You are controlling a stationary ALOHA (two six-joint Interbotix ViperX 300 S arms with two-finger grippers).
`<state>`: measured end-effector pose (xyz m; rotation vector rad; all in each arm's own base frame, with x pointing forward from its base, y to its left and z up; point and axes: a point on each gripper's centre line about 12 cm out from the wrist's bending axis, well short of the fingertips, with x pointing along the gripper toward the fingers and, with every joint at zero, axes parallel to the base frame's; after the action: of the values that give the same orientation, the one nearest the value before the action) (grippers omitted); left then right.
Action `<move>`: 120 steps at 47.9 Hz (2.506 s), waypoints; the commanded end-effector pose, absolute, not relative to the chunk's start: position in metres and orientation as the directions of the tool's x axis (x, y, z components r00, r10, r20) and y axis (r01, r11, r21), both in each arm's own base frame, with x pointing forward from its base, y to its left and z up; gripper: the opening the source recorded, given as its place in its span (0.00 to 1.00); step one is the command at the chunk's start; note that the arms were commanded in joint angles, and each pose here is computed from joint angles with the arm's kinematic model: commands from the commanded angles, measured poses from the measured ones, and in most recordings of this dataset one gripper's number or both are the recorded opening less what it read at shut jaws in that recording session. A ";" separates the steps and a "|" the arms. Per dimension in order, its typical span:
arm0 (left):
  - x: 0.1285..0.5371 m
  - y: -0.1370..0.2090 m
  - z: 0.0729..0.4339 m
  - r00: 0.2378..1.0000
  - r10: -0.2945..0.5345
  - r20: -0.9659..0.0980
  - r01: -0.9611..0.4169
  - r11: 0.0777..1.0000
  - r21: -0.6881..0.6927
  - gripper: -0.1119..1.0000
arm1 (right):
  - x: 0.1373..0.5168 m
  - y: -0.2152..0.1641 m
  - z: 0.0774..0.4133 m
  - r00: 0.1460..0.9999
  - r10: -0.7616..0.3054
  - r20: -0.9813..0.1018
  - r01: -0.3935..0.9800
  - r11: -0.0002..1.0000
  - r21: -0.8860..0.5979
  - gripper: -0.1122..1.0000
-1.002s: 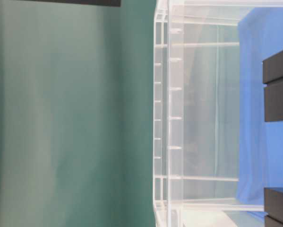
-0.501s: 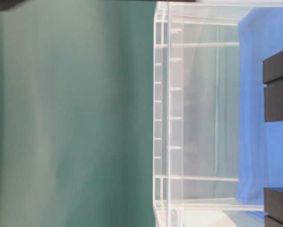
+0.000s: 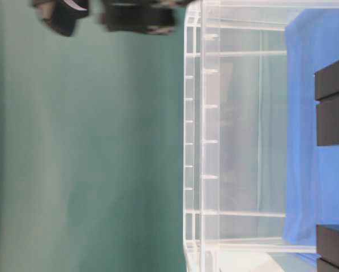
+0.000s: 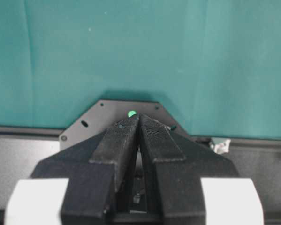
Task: Take the box out of the case with the right arm.
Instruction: 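Carry the black box forward to the right of the middle box, then lower the box onto the cloth, open and withdraw the right gripper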
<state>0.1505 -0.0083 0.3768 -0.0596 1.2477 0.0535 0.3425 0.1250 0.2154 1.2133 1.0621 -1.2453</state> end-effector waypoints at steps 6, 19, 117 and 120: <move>0.152 -0.008 0.380 0.327 0.010 -0.945 -0.072 0.997 -0.015 0.10 | 0.348 0.124 0.203 0.098 -0.079 -0.992 0.993 -0.061 0.103 0.68; 0.152 -0.008 0.380 0.328 0.010 -0.944 -0.072 0.997 -0.015 0.10 | 0.349 0.122 0.199 0.082 -0.086 -0.993 0.994 -0.064 0.088 0.68; 0.150 -0.008 0.381 0.334 0.009 -0.942 -0.071 0.997 -0.015 0.10 | 0.340 0.111 0.356 0.080 -0.133 -0.988 0.994 -0.064 0.089 0.90; 0.151 -0.008 0.381 0.333 0.009 -0.943 -0.071 0.997 -0.015 0.10 | 0.340 0.110 0.355 0.076 -0.140 -0.987 0.994 -0.065 0.086 0.90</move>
<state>0.1490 -0.0081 0.3777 -0.0601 1.2416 0.0529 0.3455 0.1136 0.3389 1.1672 1.0389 -1.2913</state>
